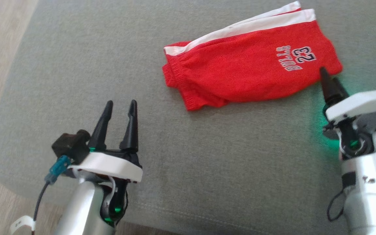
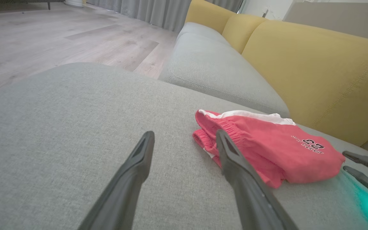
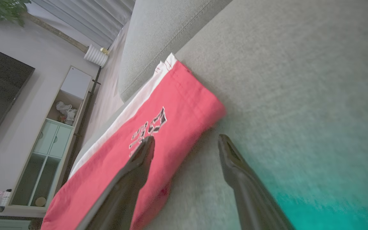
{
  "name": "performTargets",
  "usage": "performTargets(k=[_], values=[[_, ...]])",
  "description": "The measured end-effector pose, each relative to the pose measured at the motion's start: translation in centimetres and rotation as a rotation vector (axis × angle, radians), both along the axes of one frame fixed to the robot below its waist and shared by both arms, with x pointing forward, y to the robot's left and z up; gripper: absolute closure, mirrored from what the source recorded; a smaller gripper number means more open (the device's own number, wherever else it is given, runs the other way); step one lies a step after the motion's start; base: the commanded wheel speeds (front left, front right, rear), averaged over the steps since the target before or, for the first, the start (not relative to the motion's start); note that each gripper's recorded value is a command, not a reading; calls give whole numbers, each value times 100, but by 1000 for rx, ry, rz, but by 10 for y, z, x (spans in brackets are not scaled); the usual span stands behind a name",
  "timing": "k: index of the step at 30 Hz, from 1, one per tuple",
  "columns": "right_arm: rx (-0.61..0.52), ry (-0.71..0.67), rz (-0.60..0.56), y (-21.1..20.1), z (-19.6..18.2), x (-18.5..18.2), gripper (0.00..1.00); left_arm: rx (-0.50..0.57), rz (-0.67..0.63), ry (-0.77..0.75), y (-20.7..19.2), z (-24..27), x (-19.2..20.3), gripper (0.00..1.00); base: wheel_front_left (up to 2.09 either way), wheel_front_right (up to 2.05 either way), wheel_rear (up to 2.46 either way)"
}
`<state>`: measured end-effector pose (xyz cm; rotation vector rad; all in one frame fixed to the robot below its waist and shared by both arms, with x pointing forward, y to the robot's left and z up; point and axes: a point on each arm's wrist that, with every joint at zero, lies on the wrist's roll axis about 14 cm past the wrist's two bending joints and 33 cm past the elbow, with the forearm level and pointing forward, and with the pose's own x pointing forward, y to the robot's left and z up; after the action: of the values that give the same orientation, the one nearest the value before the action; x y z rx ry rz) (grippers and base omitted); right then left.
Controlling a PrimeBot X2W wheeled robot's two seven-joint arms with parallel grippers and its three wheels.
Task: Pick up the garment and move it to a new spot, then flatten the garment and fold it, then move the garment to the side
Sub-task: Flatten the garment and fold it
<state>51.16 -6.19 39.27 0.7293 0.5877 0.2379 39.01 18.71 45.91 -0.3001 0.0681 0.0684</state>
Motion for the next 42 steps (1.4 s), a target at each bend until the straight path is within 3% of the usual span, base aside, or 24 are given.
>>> performTargets(k=[6, 11, 22, 23, 24, 32, 42], values=[[4, 29, 16, 12, -6, 20, 0, 1, 31, 33, 7, -9, -7, 0, 0, 0, 0], [-106, 62, 89, 20, -20, 29, 0, 4, 44, 47, 11, -12, -10, 0, 0, 0, 0], [-214, 112, 159, 29, -28, 60, 0, -6, 67, 48, 17, -12, -7, 0, 0, 0, 0], [-218, 114, 165, 30, -28, 61, 56, -7, 70, 49, 17, -12, -6, 0, 0, 0, 0], [-224, 114, 170, 31, -28, 62, 99, -6, 69, 49, 17, -12, -5, 0, 0, 0, 0], [-240, 96, 178, 32, -24, 61, 100, -11, 60, 37, 13, -9, -1, 0, 0, 0, 0], [-174, 6, 42, 2, -8, 45, 100, -27, 22, 8, 1, -2, 7, 0, 0, 0, 0]])
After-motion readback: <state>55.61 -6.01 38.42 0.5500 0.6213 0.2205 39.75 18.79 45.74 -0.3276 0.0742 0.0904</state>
